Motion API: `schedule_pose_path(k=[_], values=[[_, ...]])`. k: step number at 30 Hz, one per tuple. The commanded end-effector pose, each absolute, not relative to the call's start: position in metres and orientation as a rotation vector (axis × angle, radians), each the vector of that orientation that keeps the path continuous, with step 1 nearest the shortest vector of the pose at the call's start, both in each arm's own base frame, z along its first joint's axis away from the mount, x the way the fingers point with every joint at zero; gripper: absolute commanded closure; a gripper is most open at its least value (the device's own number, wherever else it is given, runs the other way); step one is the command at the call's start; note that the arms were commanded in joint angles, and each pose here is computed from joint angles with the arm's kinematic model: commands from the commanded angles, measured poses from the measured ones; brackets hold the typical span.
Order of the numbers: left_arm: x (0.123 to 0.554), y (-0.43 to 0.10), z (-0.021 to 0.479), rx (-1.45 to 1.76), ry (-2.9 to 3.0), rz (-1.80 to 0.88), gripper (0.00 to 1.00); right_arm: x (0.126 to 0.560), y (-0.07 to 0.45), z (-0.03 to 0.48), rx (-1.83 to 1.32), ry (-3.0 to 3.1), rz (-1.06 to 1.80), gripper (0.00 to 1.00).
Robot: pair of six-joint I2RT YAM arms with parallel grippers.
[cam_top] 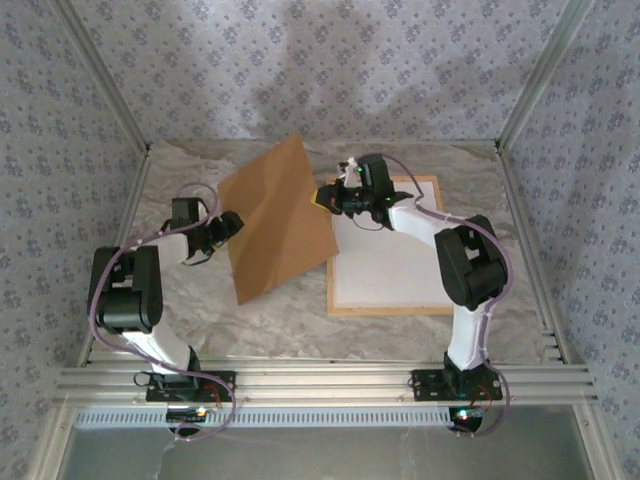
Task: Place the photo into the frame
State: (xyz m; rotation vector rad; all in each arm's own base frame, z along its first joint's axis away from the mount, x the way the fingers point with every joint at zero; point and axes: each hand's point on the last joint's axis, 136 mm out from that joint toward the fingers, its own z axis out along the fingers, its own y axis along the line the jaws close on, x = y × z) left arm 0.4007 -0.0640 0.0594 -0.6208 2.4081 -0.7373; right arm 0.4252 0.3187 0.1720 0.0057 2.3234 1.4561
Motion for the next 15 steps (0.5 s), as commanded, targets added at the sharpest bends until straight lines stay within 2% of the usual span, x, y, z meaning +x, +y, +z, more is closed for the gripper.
schedule_pose_path(k=[1, 8, 15], values=[[0.392, -0.069, 0.107, -0.565, 2.327, -0.786, 0.19, 0.405, 0.288, 0.237, -0.112, 2.197, 1.508, 1.00], [0.371, -0.060, 0.140, -0.555, 2.203, -0.748, 0.18, 0.361, 0.185, 0.261, 0.018, 2.170, 1.460, 1.00], [0.369, -0.070, 0.141, -0.536, 2.217, -0.787, 0.19, 0.319, 0.112, 0.280, 0.135, 2.184, 1.343, 1.00]])
